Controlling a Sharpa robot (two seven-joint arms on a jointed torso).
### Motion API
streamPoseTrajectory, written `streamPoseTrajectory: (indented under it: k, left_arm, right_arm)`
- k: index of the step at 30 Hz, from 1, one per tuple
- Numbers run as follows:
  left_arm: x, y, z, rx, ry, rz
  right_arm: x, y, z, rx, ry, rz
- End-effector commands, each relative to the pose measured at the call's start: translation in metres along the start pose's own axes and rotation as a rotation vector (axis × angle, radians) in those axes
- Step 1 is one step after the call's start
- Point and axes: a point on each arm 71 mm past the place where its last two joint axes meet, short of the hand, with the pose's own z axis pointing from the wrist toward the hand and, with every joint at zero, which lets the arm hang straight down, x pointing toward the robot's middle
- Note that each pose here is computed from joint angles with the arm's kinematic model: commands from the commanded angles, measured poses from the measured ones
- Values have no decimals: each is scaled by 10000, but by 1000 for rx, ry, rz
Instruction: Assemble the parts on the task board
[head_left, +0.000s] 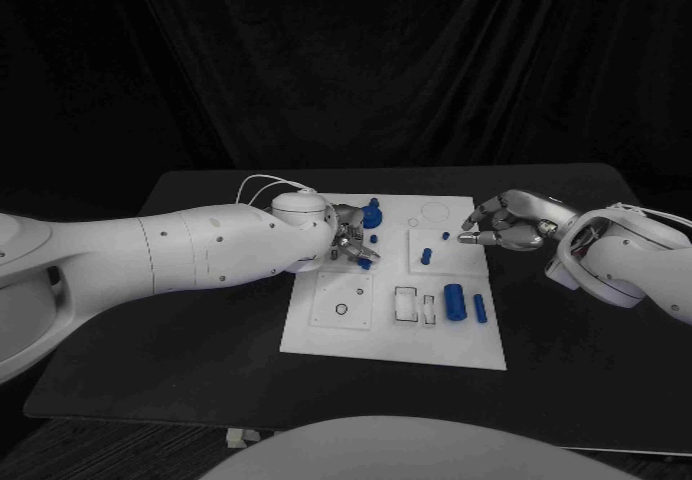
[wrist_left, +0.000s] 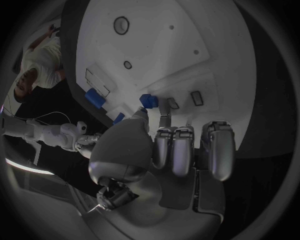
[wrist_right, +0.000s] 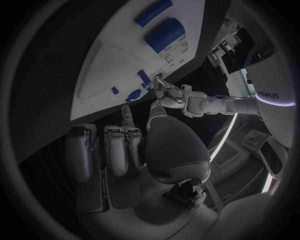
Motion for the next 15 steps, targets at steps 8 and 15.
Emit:
streamPoseTrajectory:
  k: [8, 15]
  left_arm:
    - [57, -11, 7, 2, 46, 10]
    - [20, -23, -16, 46, -21, -23]
  right_arm:
    - [12, -7, -4, 12, 5, 1]
    - [7, -15, -14, 13, 2, 1]
